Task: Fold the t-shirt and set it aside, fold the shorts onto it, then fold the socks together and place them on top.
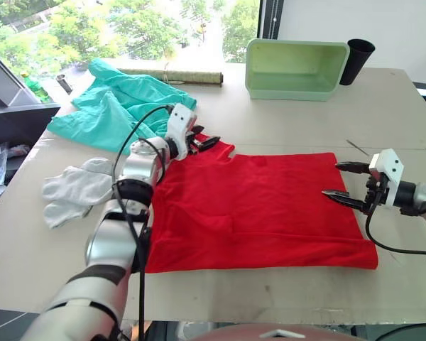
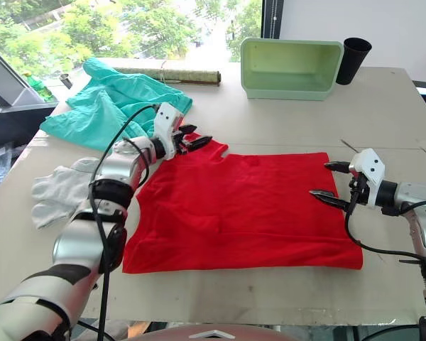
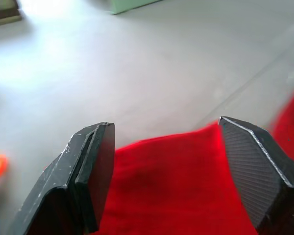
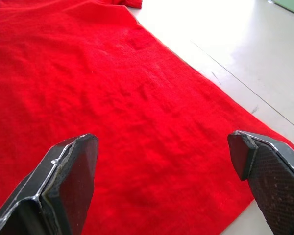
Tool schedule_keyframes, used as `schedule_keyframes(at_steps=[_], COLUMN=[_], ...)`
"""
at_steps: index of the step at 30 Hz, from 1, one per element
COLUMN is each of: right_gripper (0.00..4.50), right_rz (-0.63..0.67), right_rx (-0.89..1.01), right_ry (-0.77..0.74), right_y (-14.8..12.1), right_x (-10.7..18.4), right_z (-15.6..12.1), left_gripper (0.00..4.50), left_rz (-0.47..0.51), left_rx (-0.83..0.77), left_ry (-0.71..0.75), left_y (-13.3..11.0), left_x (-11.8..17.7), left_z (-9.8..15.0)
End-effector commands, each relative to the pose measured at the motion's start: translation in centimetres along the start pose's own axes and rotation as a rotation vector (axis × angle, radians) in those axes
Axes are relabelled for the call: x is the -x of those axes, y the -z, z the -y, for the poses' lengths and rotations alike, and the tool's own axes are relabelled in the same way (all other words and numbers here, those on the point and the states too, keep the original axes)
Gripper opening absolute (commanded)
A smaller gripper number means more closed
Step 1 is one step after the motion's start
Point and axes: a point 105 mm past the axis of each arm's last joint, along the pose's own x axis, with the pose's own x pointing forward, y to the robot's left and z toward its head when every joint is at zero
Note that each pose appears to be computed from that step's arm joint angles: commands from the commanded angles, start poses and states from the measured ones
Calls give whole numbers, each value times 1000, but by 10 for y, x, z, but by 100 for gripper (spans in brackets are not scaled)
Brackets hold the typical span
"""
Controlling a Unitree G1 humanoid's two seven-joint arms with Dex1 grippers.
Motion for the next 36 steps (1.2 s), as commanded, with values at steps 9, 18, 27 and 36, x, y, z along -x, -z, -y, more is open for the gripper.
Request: schedule_keyframes(at_steps=[9, 18, 27, 36], right_gripper=[450, 450, 450, 450], right_rz=[36, 43, 40, 16], right_rx=[36, 42, 50, 68], right_ry=[31, 35, 47, 87], right_y=[-13, -16, -15, -13], right_x=[5, 2, 0, -12], right_z=[4, 5, 9, 24], left_gripper=[364, 309, 3, 3], left_rz=[-106, -299, -255, -47], left_rx=[-39, -3, -120, -410], left_ry=[-122, -39, 0, 145], left_y=[20, 47, 23, -45], left_x=[-3, -3, -10, -22], left_z=[-14, 0, 2, 32])
